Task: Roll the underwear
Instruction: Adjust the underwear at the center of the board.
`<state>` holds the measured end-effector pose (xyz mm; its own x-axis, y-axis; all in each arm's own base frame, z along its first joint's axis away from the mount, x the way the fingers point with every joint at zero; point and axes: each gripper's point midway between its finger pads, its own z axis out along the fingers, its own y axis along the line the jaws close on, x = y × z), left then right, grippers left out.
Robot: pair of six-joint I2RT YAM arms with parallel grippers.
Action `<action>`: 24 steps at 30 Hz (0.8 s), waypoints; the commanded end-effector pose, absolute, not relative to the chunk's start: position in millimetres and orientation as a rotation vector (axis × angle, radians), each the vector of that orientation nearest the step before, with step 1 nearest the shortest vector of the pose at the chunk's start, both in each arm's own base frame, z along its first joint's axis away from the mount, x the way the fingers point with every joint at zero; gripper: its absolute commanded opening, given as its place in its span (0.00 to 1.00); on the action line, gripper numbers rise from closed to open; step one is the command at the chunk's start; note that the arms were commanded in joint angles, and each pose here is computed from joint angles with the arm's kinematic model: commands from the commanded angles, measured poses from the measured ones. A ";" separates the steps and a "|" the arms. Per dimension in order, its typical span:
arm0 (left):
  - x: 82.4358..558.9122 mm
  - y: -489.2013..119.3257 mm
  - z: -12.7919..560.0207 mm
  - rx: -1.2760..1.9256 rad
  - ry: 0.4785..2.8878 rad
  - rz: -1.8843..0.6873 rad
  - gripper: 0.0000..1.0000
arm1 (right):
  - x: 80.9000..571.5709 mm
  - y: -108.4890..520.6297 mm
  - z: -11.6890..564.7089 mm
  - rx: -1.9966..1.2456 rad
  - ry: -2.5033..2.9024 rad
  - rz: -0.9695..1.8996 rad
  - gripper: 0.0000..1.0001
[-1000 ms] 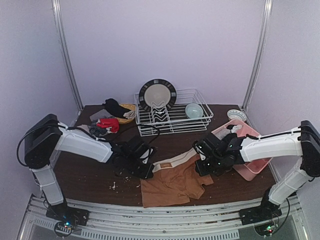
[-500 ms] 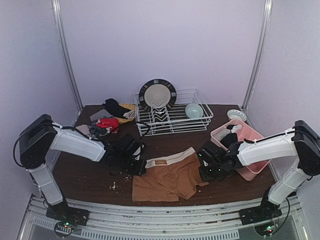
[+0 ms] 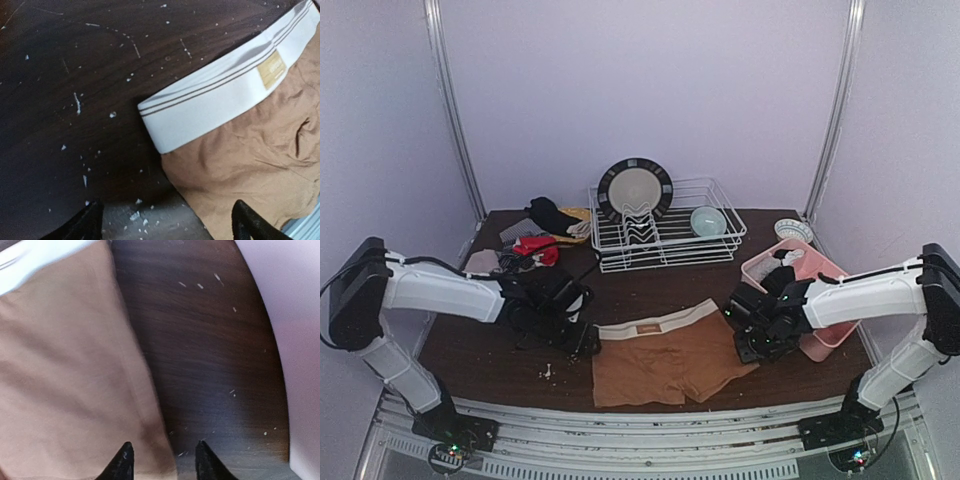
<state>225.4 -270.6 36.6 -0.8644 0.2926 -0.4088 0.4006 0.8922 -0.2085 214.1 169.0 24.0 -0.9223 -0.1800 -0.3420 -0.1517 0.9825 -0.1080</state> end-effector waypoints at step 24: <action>140.5 -344.8 31.6 0.738 2.574 -0.746 0.22 | 324.9 258.6 30.5 -0.161 2.708 0.056 0.27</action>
